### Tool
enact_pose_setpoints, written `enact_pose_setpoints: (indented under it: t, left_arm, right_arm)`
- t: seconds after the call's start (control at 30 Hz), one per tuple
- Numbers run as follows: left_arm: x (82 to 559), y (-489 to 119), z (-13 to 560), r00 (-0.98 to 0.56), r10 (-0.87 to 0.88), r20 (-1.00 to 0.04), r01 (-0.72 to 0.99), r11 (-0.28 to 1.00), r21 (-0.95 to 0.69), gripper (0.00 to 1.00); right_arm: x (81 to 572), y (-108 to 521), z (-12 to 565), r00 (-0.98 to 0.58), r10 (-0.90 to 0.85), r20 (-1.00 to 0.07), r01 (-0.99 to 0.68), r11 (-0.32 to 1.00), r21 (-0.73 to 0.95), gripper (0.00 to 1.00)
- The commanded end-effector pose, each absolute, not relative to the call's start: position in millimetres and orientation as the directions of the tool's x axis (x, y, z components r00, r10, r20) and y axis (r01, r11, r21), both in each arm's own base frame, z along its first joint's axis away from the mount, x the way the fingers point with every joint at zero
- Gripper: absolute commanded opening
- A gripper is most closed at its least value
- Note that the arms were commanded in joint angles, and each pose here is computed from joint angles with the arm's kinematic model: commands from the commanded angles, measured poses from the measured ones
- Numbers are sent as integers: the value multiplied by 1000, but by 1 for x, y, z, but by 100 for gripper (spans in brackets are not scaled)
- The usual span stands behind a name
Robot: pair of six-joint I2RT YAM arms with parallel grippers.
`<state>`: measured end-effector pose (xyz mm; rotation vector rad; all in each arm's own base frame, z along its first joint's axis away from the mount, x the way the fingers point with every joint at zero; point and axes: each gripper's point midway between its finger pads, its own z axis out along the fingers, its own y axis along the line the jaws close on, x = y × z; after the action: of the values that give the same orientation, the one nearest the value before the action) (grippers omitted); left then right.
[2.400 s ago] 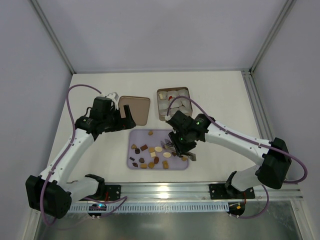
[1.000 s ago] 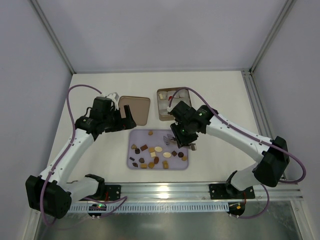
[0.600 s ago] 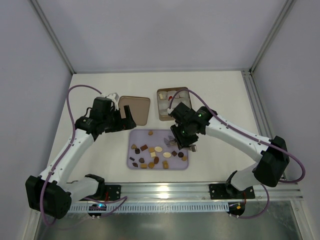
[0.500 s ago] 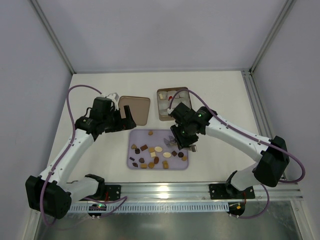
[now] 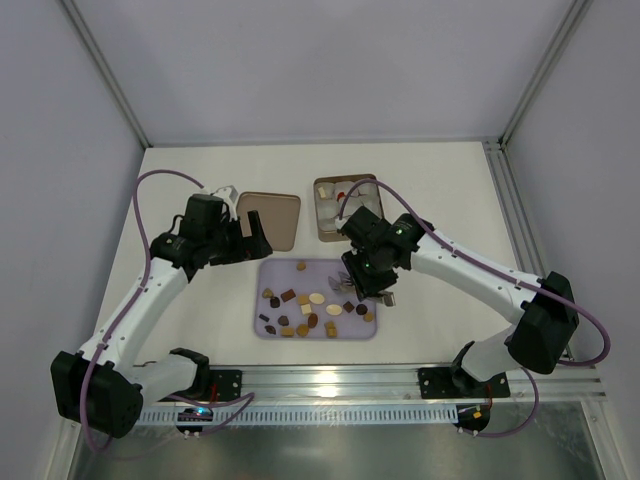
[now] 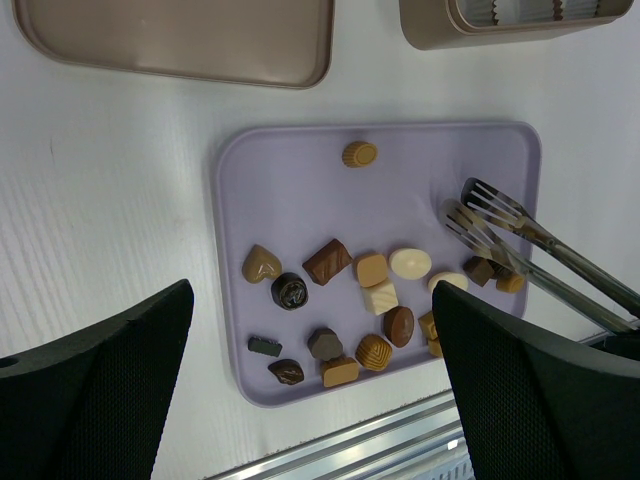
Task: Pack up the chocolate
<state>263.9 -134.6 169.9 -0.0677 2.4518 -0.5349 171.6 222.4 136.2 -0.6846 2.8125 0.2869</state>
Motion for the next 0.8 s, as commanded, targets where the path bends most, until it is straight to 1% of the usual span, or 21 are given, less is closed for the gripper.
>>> enact_pose_setpoints:
  t: [0.0, 0.77]
  left_arm:
    - [261, -137, 175, -798, -156, -582, 111, 911, -397, 100]
    - [261, -136, 174, -800, -154, -580, 110, 912, -394, 100]
  right_arm:
    - [168, 219, 141, -858, -430, -281, -479, 868, 134, 41]
    - [164, 219, 145, -856, -432, -284, -482, 865, 139, 41]
